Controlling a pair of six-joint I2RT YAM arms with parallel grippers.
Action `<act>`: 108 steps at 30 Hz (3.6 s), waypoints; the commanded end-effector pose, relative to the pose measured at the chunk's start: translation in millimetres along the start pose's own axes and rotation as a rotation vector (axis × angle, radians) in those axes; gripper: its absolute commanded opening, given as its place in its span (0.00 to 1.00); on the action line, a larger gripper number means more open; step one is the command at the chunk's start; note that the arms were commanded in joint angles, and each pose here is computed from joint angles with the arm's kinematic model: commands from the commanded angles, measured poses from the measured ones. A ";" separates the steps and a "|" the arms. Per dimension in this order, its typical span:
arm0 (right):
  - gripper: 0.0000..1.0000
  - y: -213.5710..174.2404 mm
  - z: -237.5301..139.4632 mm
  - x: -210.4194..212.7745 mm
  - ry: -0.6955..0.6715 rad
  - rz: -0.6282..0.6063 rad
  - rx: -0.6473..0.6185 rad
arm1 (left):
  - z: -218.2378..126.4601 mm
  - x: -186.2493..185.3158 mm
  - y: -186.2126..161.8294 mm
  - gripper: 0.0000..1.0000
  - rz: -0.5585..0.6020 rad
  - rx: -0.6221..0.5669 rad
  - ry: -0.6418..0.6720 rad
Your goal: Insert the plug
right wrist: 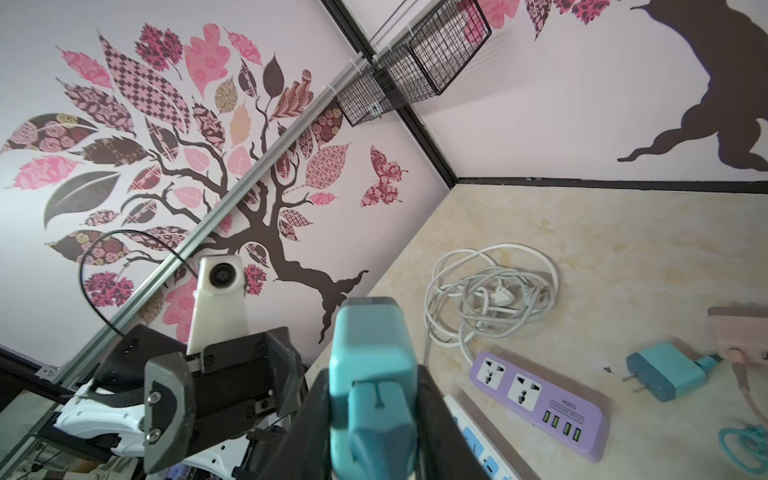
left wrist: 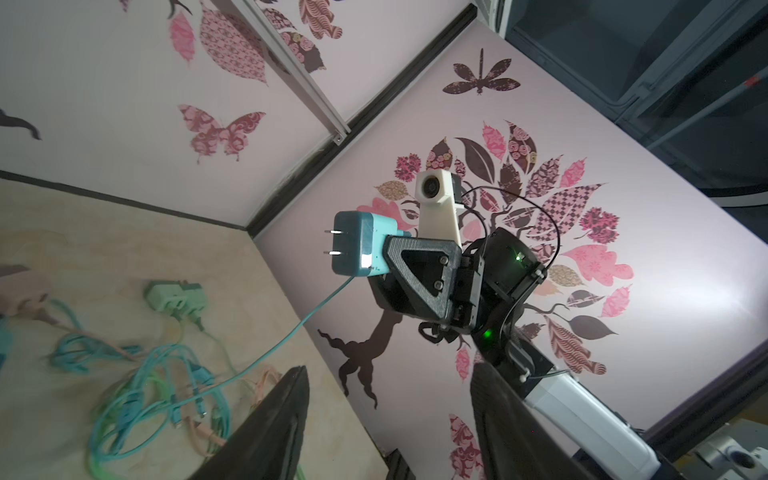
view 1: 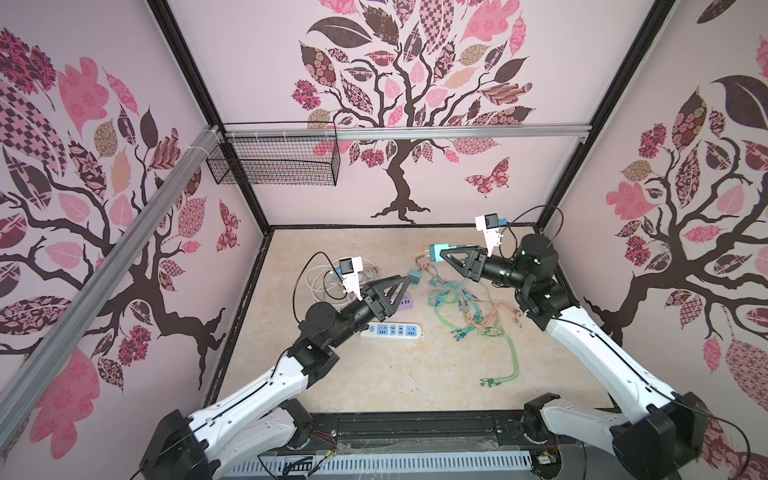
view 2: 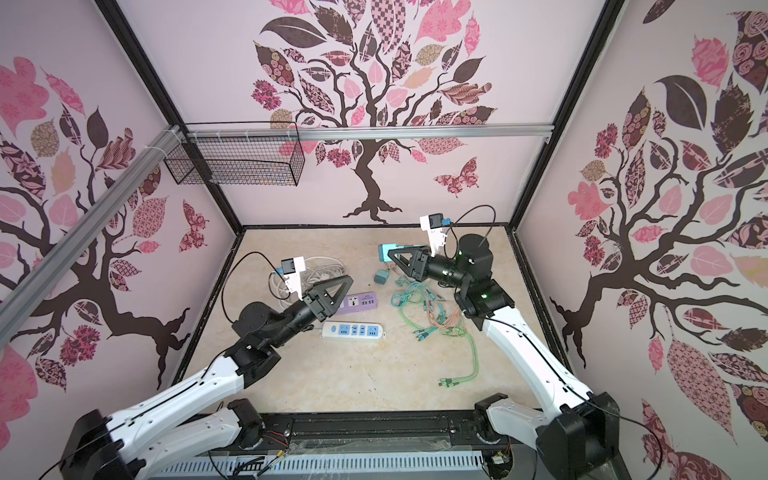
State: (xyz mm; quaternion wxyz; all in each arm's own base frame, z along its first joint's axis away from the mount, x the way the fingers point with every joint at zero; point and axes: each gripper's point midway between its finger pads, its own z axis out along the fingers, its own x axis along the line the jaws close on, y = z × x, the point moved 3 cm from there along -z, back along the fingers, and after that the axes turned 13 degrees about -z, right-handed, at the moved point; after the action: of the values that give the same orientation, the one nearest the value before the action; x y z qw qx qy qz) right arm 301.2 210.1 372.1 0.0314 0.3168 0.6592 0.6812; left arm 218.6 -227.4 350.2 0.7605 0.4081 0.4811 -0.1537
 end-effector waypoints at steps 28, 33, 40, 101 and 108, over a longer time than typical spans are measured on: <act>0.07 212.8 -0.2 21.2 -0.325 -0.649 -0.031 | -119.3 186.6 1.7 0.63 -0.110 0.029 0.811; 0.06 232.5 -19.2 45.1 -0.331 -0.733 -0.126 | -120.5 191.3 -1.9 0.63 -0.110 0.050 0.828; 0.04 234.4 -27.1 72.2 -0.221 -0.741 -0.162 | -90.8 180.3 -8.6 0.67 -0.100 0.169 0.662; 0.04 184.4 -69.2 113.5 -0.108 -0.795 -0.154 | 234.5 235.7 -111.7 0.53 -0.553 0.491 0.418; 0.04 186.4 -66.1 114.3 -0.087 -0.786 -0.162 | 221.6 225.0 -90.8 0.53 -0.458 0.463 0.430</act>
State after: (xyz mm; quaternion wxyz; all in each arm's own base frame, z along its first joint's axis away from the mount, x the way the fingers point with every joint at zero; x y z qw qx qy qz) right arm 264.0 183.1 573.4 0.3292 0.0915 0.6923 0.6356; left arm 402.6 -429.7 135.6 0.4479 0.4589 0.6756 -0.3640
